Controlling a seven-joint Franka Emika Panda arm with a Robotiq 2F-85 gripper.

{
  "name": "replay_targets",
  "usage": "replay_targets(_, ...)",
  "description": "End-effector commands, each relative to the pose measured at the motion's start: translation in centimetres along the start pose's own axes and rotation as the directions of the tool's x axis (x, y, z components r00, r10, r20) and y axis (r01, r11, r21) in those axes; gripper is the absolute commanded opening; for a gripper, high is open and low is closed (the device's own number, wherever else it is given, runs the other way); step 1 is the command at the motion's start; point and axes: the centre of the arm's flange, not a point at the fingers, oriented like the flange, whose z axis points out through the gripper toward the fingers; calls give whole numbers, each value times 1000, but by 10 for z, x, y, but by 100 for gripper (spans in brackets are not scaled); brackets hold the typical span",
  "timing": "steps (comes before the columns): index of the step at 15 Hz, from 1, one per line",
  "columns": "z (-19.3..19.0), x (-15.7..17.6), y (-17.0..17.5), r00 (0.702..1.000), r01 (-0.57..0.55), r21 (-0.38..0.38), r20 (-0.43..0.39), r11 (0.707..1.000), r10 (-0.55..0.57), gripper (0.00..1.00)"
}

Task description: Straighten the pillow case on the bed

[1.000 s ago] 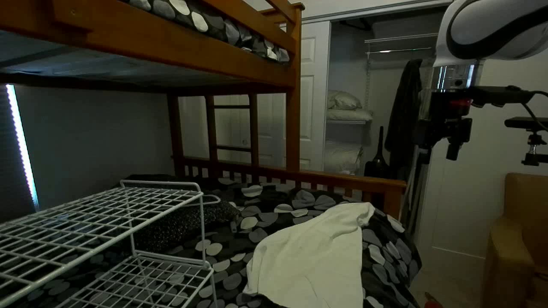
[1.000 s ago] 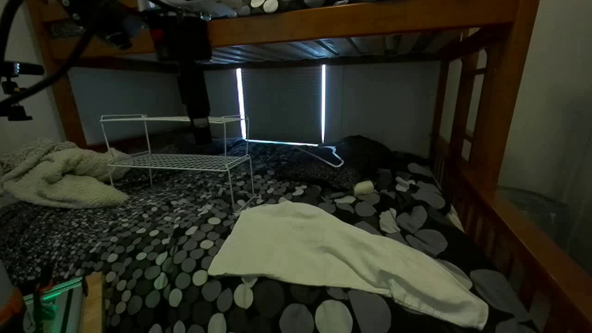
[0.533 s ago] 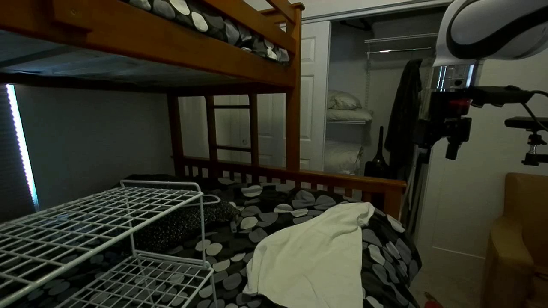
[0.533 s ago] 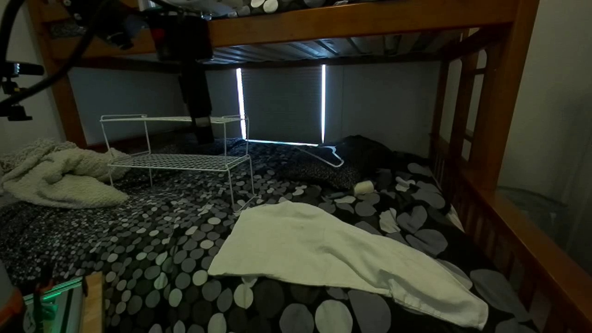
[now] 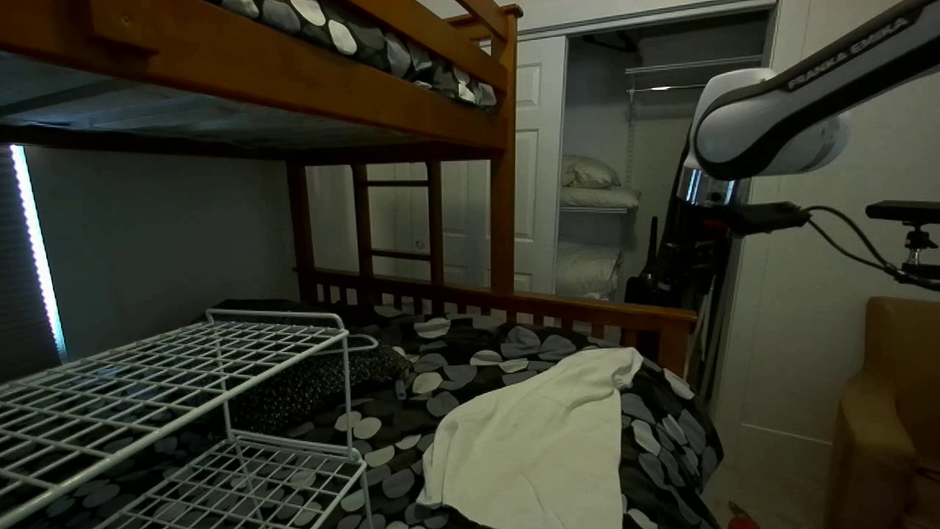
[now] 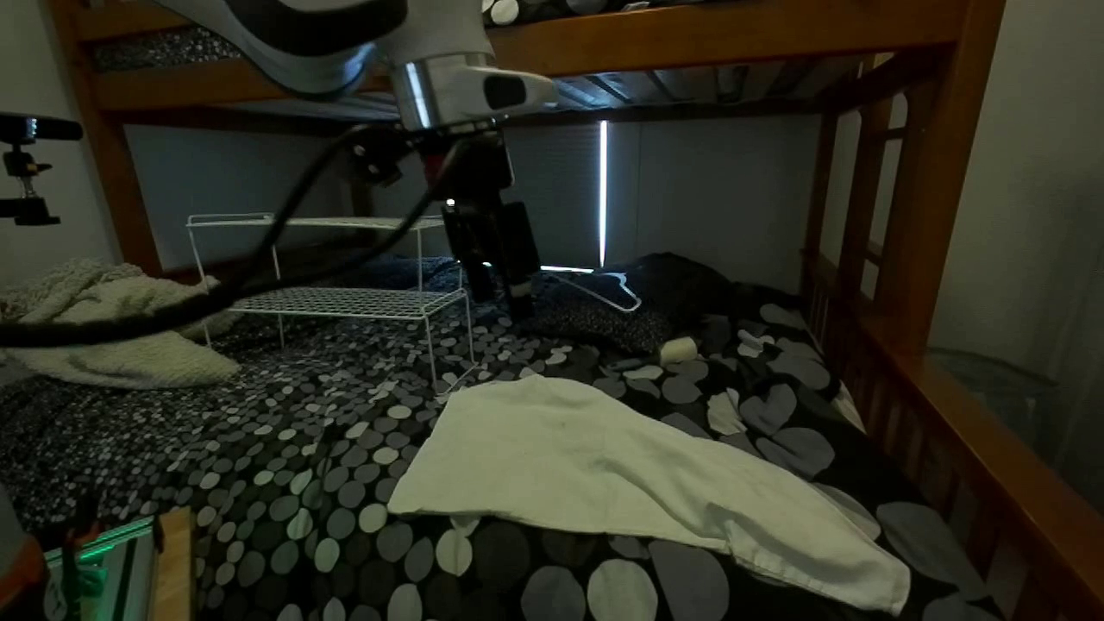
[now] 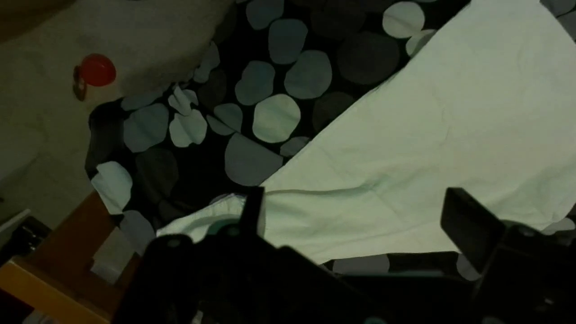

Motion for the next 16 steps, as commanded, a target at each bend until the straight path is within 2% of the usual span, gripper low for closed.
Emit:
replay_targets(1,40,61,-5,996,85,30,13,996,-85,100)
replay_targets(7,78,119,-15,989,148,68,8,987,-149,100)
replay_targets(12,103,156,-23,989,151,85,-8,985,-151,100)
replay_targets(14,111,163,-25,990,138,84,-6,987,-138,100)
replay_targets(15,100,148,-26,989,145,70,-1,987,-146,100)
replay_targets(16,104,153,-27,989,147,70,2,987,-147,100)
